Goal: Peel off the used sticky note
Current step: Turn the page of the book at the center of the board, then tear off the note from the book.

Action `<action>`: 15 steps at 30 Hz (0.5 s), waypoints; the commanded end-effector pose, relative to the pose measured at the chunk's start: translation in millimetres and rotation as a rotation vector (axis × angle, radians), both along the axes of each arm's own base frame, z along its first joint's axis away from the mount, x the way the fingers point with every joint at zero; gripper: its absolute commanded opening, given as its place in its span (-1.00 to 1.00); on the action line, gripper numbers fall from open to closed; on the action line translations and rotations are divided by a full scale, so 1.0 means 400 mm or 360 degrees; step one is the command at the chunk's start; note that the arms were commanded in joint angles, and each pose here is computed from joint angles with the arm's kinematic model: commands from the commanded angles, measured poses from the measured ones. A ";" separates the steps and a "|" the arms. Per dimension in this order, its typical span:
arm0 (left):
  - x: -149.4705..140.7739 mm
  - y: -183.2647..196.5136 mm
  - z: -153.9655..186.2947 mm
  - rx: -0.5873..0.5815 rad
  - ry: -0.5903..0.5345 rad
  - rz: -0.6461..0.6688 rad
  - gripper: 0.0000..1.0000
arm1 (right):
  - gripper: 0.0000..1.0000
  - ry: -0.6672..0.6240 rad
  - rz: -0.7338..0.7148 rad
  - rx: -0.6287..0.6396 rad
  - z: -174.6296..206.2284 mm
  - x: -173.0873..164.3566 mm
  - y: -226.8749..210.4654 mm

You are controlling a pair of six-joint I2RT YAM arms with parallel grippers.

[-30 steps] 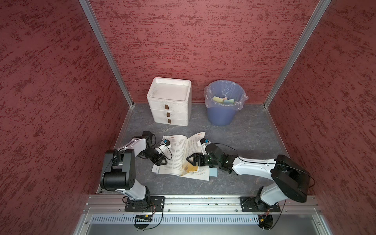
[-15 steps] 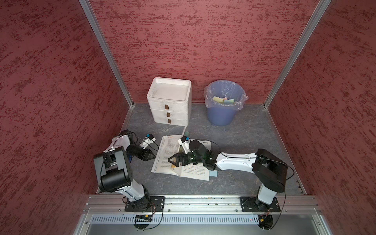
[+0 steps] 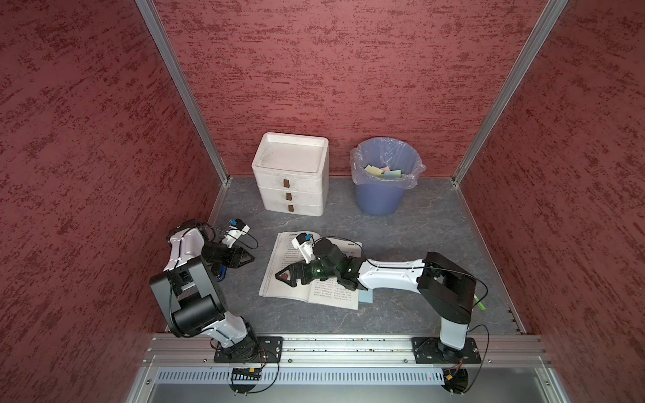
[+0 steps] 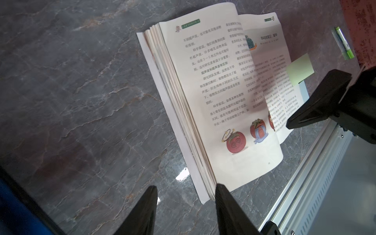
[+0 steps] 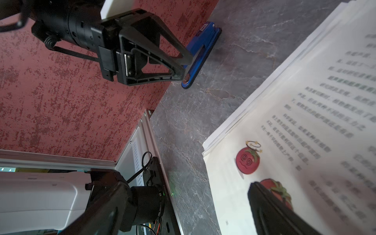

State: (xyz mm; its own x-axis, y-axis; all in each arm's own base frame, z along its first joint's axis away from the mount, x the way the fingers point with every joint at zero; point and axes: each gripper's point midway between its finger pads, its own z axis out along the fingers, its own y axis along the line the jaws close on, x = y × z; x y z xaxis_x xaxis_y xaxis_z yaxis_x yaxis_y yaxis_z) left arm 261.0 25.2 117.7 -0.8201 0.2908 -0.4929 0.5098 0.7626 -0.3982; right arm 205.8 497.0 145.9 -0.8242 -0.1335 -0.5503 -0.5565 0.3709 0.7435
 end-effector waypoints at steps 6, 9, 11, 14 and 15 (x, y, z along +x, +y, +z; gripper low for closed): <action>0.003 -0.227 0.118 -0.0022 -0.0109 -0.0271 0.07 | 0.88 -0.0006 -0.0545 -0.0314 -0.022 0.087 -0.293; 0.008 -0.323 0.134 -0.0005 -0.0111 -0.0395 0.11 | 0.79 0.0081 -0.0752 -0.0475 -0.097 0.092 -0.462; 0.014 -0.385 0.137 -0.0006 -0.0108 -0.0476 0.15 | 0.76 0.0144 -0.0876 -0.0531 -0.139 0.088 -0.561; 0.013 -0.473 0.116 0.0031 -0.0089 -0.0605 0.40 | 0.75 0.0200 -0.1004 -0.0550 -0.174 0.067 -0.672; 0.010 -0.505 0.103 0.0041 -0.0082 -0.0660 0.47 | 0.75 0.0207 -0.1031 -0.0543 -0.177 0.061 -0.697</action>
State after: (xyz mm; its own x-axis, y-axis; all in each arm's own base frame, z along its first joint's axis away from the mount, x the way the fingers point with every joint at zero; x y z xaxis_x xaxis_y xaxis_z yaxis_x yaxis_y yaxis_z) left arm 255.1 -157.6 166.6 -0.5891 0.6027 -0.5383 0.8065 0.4802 -0.3451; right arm 237.6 256.4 96.4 -0.8503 0.2035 -0.4854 -0.1699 0.7667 0.6192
